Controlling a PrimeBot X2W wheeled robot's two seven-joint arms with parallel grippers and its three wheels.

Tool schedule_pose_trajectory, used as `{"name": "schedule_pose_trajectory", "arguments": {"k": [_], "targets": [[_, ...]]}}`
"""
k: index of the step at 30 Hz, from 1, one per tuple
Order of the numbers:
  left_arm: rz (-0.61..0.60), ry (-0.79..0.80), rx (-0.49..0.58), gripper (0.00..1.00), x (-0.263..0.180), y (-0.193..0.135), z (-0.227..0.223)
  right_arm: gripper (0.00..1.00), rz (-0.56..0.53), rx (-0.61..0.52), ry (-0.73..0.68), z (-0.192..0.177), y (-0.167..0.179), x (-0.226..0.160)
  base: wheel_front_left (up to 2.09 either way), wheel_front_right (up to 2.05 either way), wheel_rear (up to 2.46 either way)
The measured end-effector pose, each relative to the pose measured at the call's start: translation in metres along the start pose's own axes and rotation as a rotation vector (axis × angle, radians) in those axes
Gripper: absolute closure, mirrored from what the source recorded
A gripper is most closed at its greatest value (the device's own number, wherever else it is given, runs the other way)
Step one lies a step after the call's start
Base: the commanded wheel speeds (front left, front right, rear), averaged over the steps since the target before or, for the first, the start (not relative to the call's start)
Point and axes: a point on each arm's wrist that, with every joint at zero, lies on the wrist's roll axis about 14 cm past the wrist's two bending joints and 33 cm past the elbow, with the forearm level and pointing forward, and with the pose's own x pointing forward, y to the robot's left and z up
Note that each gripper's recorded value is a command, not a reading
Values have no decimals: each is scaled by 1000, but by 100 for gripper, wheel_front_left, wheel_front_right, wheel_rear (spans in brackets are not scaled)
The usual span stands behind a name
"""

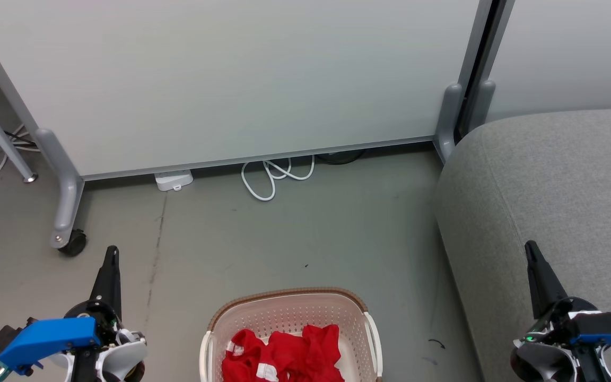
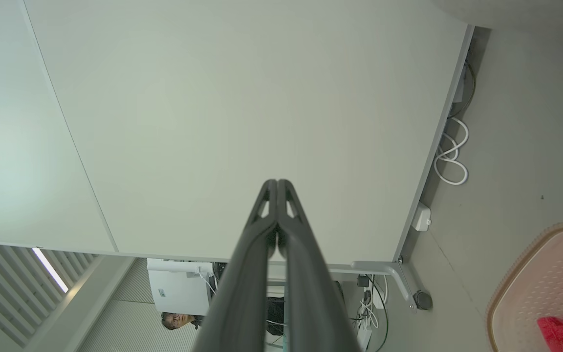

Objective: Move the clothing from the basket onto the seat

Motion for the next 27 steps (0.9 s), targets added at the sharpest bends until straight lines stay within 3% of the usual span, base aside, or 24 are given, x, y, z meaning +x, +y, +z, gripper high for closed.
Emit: {"name": "schedule_pose_trajectory", "arguments": {"k": [1, 2, 9, 16, 27], "targets": [[0, 0, 0, 100, 0, 0, 0, 100, 0, 0, 0, 0, 0, 0, 0, 0, 0], [0, 0, 0, 0, 0, 0, 0, 0, 0, 0, 0, 0, 0, 0, 0, 0, 0], [113, -11, -15, 0, -19, 38, -1, 0, -99, 11, -4, -2, -33, -15, 0, 0, 0], [101, -18, 19, 0, -18, 34, -4, 0, -91, -17, -4, -8, -30, -14, 0, 0, 0], [108, -4, 208, 0, -16, 32, -11, 0, -90, -249, 10, -13, -29, -13, 0, 0, 0]]}}
